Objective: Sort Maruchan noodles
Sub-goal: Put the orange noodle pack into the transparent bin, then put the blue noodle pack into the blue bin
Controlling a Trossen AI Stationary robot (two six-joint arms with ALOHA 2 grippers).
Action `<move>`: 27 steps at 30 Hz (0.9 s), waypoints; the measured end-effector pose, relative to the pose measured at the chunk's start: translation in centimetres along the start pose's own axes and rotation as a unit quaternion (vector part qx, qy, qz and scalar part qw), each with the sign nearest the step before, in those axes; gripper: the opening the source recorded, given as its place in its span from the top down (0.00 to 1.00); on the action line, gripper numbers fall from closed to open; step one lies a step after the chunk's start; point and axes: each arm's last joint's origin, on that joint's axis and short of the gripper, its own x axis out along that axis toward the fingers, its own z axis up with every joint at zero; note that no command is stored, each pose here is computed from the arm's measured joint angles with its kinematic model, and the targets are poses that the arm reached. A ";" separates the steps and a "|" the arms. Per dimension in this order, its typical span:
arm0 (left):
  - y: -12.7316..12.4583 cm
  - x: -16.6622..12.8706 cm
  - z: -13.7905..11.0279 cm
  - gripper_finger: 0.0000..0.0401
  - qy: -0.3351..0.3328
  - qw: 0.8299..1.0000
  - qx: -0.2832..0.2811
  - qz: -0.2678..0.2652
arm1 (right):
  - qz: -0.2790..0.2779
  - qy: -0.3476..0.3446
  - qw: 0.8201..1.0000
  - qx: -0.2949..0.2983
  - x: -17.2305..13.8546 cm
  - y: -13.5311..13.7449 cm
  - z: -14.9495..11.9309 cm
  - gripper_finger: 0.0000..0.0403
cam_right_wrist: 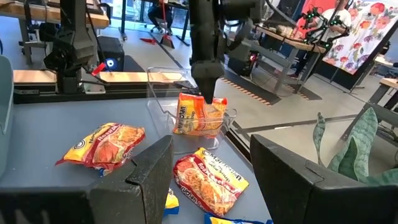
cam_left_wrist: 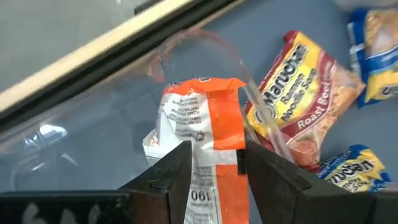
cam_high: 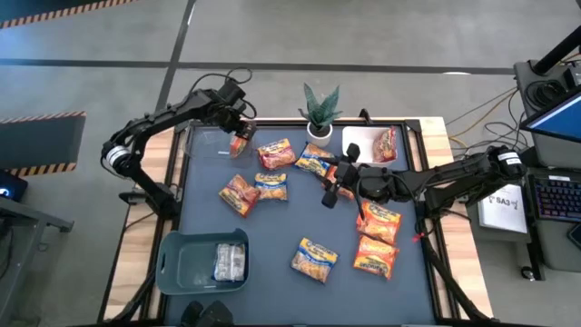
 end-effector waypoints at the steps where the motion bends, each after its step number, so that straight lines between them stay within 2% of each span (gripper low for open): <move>1: 0.0 -0.4 0.0 0.67 -0.006 1.000 0.001 -0.003 | 0.000 0.000 1.000 0.000 0.0 0.0 0.0 0.50; 8: -0.9 -4.8 -0.1 0.67 -0.078 0.996 0.014 -0.028 | 0.000 0.002 1.000 -0.002 0.0 0.0 -0.1 0.50; 13: -3.8 -7.9 -2.2 0.67 -0.131 0.986 0.068 -0.082 | 0.001 0.006 1.000 -0.004 0.0 0.0 -0.1 0.50; 16: -6.6 -9.2 -4.2 0.67 -0.172 0.969 0.118 -0.134 | 0.001 0.009 1.000 -0.001 0.0 0.0 -0.2 0.50; 21: -11.4 -10.4 -9.0 0.67 -0.228 0.923 0.209 -0.227 | 0.001 0.013 1.000 0.015 0.0 0.0 -0.3 0.50; 24: -13.4 -10.5 -12.0 0.67 -0.255 0.901 0.246 -0.250 | 0.002 0.015 1.000 0.026 0.0 0.0 -0.3 0.50; 27: -14.6 -10.1 -14.5 0.67 -0.264 0.893 0.274 -0.241 | 0.002 0.019 0.999 0.043 0.0 0.1 -0.4 0.50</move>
